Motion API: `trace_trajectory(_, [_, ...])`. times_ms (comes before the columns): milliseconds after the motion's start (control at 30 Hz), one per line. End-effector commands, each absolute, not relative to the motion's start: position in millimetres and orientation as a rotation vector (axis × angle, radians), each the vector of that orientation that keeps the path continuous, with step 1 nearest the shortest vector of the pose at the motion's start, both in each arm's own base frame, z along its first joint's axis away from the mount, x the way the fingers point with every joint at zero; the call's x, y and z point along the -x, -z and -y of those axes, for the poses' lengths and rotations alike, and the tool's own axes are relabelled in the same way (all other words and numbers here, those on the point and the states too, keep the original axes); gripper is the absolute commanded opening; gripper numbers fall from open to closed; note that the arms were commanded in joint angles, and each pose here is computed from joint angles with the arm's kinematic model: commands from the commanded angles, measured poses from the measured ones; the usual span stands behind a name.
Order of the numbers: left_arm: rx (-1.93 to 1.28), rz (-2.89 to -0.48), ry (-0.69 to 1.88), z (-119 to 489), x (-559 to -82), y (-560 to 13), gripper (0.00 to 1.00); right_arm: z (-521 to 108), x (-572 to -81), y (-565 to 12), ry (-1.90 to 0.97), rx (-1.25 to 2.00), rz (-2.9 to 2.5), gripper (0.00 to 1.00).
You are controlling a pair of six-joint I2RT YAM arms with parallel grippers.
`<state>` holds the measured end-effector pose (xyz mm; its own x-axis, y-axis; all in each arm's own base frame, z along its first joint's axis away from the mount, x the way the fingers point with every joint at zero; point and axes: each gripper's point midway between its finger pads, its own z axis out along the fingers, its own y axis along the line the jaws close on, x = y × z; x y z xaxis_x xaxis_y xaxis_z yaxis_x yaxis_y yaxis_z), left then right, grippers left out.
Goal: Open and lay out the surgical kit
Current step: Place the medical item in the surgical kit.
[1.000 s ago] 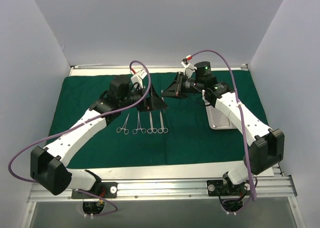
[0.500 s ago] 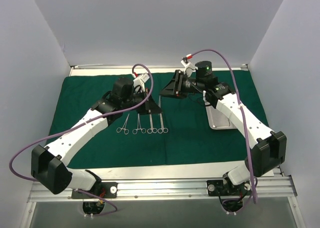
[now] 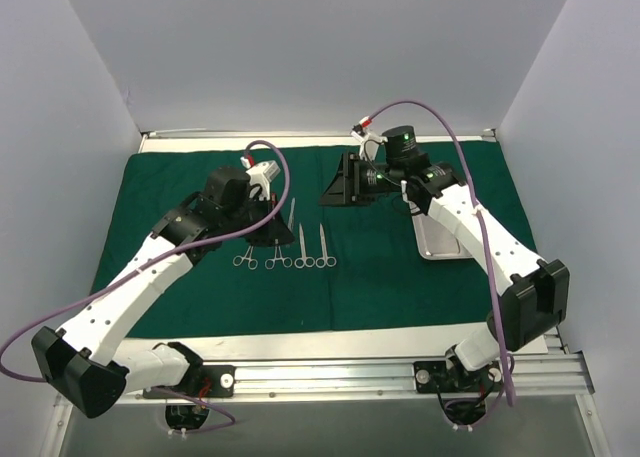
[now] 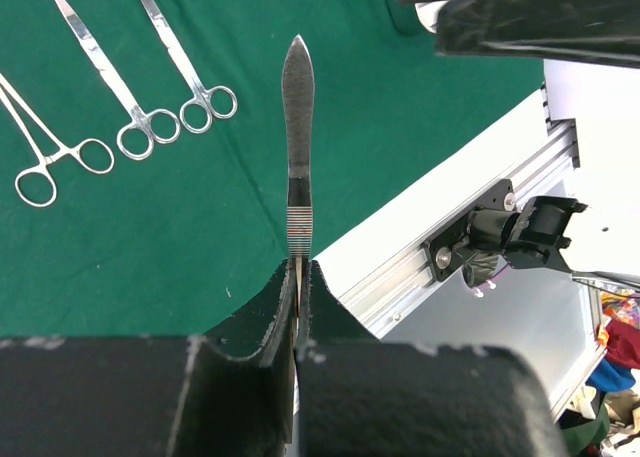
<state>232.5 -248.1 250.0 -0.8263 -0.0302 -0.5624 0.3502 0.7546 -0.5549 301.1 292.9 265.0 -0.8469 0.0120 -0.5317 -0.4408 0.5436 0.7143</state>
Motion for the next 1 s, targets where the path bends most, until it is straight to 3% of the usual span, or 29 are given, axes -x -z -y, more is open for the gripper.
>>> trace_trajectory(0, [-0.201,-2.356,0.925,248.4,-233.3,-256.0,0.02,-308.4,-293.7,-274.4,-1.322,0.422,-2.255,0.43])
trace_trajectory(600, [-0.08,-2.315,1.004,264.0,-250.7,-256.7,0.02,-355.3,-285.4,-269.1,-1.427,0.431,-2.249,0.34])
trace_trajectory(767, [-0.073,-2.307,1.005,264.7,-252.7,-257.4,0.02,-368.2,-276.6,-261.0,-1.441,0.47,-2.272,0.24])
trace_trajectory(833, [-0.073,-2.303,1.005,264.7,-253.7,-258.8,0.02,-369.0,-273.4,-256.5,-1.439,0.499,-2.28,0.0])
trace_trajectory(867, [-0.081,-2.303,1.007,265.2,-252.8,-259.6,0.02,-368.1,-273.4,-254.1,-1.426,0.509,-2.287,0.0])
trace_trajectory(900, [-0.083,-2.321,1.005,263.7,-250.6,-257.3,0.06,-364.4,-270.1,-249.9,-1.406,0.522,-2.312,0.0])
trace_trajectory(933, [-0.1,-2.315,1.003,262.1,-248.7,-260.7,0.28,-360.8,-270.2,-246.6,-1.358,0.578,-2.293,0.0])
trace_trajectory(967, [-0.104,-2.317,1.002,259.8,-245.1,-261.7,0.36,-356.5,-270.8,-243.1,-1.318,0.607,-2.291,0.0])
